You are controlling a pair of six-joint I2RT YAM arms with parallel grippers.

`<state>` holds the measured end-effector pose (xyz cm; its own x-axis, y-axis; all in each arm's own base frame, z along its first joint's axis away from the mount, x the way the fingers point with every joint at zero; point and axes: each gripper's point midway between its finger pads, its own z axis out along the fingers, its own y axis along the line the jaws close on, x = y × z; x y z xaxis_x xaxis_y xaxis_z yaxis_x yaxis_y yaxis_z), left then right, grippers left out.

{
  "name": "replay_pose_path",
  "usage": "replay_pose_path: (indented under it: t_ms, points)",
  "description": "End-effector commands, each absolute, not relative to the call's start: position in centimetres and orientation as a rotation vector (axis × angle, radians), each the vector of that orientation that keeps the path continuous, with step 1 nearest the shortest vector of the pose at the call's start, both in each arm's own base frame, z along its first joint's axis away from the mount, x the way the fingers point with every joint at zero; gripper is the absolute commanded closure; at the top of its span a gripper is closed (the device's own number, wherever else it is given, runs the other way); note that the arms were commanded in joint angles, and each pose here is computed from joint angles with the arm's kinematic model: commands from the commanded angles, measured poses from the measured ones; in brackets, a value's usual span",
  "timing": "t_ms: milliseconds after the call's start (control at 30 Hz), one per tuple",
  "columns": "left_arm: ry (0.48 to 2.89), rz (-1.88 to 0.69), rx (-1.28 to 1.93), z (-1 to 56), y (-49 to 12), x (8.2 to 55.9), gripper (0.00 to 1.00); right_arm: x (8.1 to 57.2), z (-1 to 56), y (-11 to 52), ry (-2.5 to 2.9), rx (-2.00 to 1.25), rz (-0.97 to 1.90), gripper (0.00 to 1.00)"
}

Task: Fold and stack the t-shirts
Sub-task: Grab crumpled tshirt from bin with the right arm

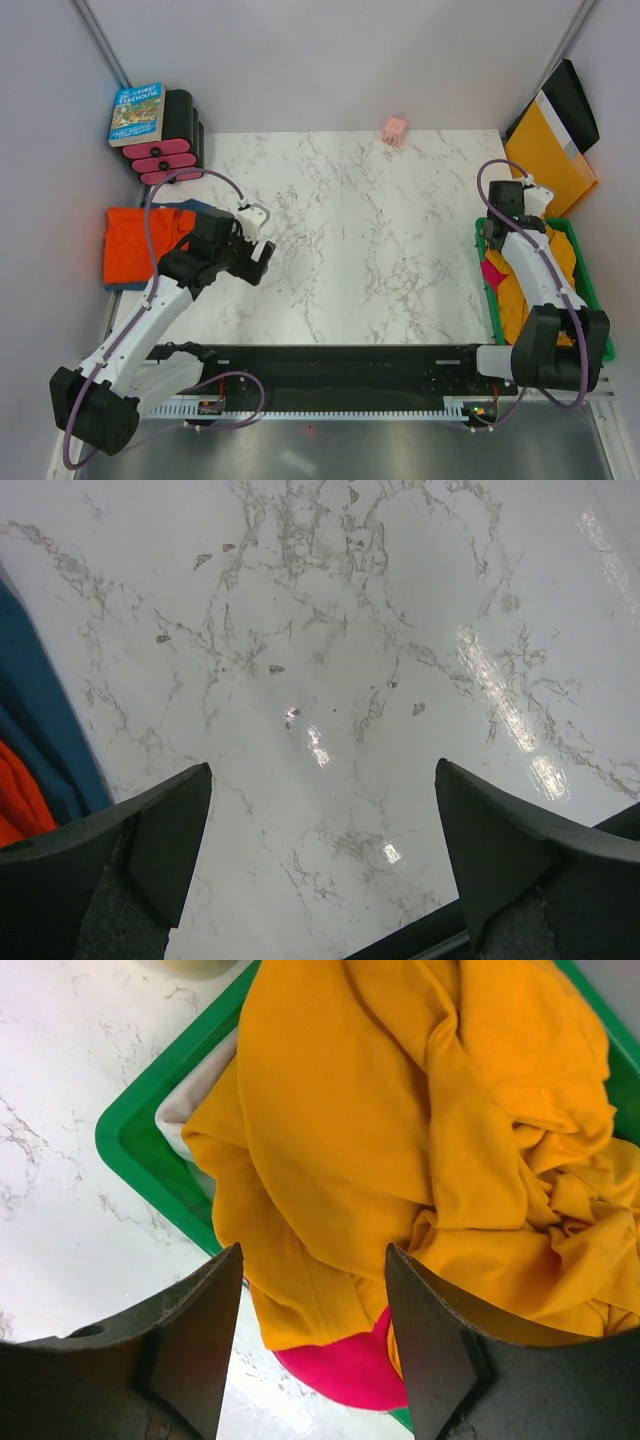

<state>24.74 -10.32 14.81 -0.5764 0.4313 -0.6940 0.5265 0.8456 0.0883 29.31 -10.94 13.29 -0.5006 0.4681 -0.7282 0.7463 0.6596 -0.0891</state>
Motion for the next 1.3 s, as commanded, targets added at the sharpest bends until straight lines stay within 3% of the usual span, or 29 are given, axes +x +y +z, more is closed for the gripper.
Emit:
replay_pose_path:
  t_ms: [0,267,467,533,633,667,700,733,867,1000,1133,1267]
  points:
    - [2.218,-0.185,0.731,15.4,-10.9,25.5,0.0,31.5,13.5,-11.4,2.149,0.935,-0.524,0.34]
    - [2.237,-0.165,0.706,15.2,-10.4,25.9,0.0,30.9,11.8,-12.7,2.138,0.997,-0.625,0.6]
    - [2.246,-0.161,0.691,15.0,-10.1,26.0,0.0,30.5,10.8,-13.6,2.153,1.024,-0.668,0.54]
    - [2.25,-0.161,0.688,14.9,-10.0,26.0,0.0,30.6,10.5,-13.7,2.154,1.037,-0.661,0.57]
    - [2.25,-0.16,0.682,14.9,-9.9,26.0,0.0,30.7,10.1,-13.5,2.169,1.037,-0.646,0.73]
    - [2.25,-0.16,0.682,14.9,-9.9,25.9,0.0,30.8,10.0,-13.5,2.172,1.036,-0.641,0.92]
    - [2.25,-0.16,0.683,14.9,-9.9,26.0,0.0,30.9,10.0,-13.3,2.175,1.036,-0.627,1.0]
    - [2.252,-0.157,0.675,14.9,-9.7,26.0,0.0,31.0,10.3,-13.2,2.168,1.036,-0.609,1.0]
    - [2.242,-0.162,0.67,15.2,-9.8,25.9,0.0,32.7,16.3,-10.8,1.997,0.922,-0.389,1.0]
    - [2.216,-0.177,0.648,16.3,-10.0,26.2,0.0,34.3,26.1,-3.6,1.83,0.652,-0.08,1.0]
    - [2.198,-0.198,0.638,17.2,-10.3,26.3,0.0,33.6,35.3,4.2,1.746,0.385,0.258,1.0]
    - [2.192,-0.213,0.637,17.7,-10.5,26.3,0.01,31.9,40.1,10.7,1.724,0.178,0.531,1.0]
